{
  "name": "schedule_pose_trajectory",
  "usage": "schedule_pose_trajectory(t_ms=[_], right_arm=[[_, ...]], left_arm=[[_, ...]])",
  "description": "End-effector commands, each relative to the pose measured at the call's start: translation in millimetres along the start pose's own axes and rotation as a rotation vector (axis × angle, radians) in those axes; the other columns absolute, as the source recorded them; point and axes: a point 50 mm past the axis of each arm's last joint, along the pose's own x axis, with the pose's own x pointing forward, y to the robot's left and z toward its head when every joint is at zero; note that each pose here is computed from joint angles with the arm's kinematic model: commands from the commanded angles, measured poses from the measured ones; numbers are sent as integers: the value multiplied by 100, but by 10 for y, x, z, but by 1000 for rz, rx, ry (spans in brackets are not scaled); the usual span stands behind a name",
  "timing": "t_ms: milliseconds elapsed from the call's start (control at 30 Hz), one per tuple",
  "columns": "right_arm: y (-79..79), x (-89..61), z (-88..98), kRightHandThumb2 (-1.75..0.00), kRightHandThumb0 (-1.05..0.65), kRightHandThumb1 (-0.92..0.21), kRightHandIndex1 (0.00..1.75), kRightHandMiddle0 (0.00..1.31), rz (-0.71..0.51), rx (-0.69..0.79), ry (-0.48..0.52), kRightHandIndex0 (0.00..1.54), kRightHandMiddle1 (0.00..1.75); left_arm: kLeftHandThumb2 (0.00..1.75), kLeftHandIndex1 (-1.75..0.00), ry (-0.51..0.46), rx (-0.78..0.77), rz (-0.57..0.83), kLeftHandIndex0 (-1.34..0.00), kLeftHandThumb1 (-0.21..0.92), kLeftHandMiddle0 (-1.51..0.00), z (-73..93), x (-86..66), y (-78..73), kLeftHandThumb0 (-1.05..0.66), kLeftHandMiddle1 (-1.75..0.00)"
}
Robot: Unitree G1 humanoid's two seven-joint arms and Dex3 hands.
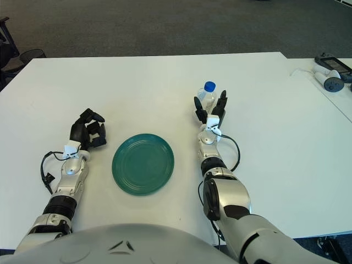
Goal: Put the bottle into the plate.
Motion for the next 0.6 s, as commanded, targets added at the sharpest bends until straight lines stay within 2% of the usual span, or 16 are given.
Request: schedule_pose_trajectory(t_ms=[0, 567], right_arm=[[-104, -130, -321, -24, -99, -92, 0, 0, -14, -46, 163, 1, 0], [0, -89, -271, -22, -99, -92, 0, 0, 117, -98, 150, 0, 1]], left_arm=[[134, -175, 121, 28, 19, -62, 30, -118, -258, -172, 95, -48, -175], [132, -175, 127, -12, 23, -61, 31, -116, -265, -172, 82, -47, -175]])
